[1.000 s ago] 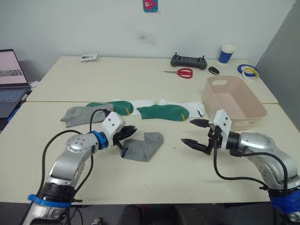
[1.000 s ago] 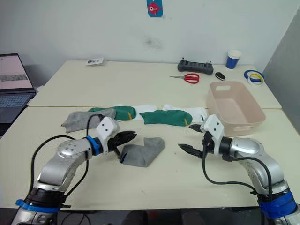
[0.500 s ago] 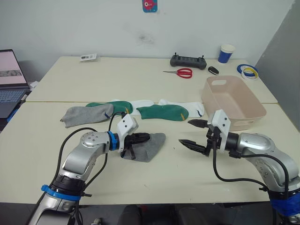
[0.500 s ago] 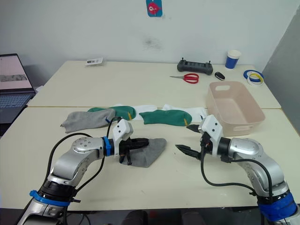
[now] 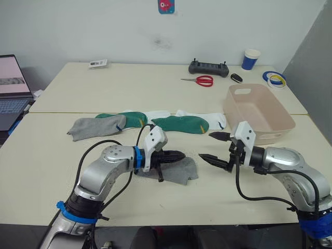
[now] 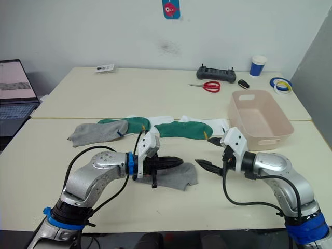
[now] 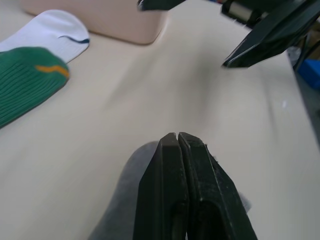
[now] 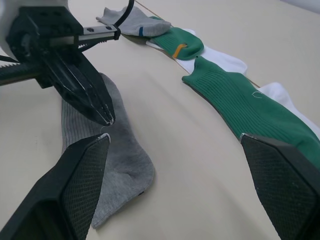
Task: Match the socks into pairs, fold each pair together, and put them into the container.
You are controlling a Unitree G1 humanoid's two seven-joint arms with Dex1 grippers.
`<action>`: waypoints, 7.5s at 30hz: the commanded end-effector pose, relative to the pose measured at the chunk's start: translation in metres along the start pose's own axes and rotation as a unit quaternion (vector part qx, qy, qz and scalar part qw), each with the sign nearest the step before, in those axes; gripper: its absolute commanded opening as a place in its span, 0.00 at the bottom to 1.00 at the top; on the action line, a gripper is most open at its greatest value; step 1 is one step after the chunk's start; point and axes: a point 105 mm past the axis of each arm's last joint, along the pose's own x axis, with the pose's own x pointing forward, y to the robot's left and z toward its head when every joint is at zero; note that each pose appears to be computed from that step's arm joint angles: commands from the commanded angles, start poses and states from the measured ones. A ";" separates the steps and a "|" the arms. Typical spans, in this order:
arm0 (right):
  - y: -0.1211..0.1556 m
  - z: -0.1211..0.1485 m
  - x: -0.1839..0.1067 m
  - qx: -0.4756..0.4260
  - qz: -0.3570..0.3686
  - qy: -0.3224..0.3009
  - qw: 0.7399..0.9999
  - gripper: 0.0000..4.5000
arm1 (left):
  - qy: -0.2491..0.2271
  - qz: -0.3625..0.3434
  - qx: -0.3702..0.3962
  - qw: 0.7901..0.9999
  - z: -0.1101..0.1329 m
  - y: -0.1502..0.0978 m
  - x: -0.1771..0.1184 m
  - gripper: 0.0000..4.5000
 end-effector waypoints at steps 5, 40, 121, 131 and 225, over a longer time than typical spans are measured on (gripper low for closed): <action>0.022 -0.008 -0.011 -0.113 0.086 0.044 0.989 1.00 | 0.040 0.091 0.119 0.988 0.005 0.029 -0.075 0.14; 0.052 -0.049 0.052 -0.347 0.210 0.004 0.914 0.17 | 0.151 0.036 0.359 0.921 -0.096 0.034 -0.102 0.22; 0.024 -0.032 0.005 -0.101 0.260 0.078 0.957 0.86 | 0.116 0.082 0.234 0.962 -0.025 0.027 -0.133 0.99; 0.017 -0.057 0.023 -0.015 0.218 0.076 0.973 0.86 | 0.133 0.022 0.198 0.971 -0.050 -0.023 -0.140 0.99; 0.040 -0.058 0.026 0.111 0.227 0.092 0.963 0.30 | 0.169 -0.003 0.225 0.960 -0.101 0.003 -0.120 0.28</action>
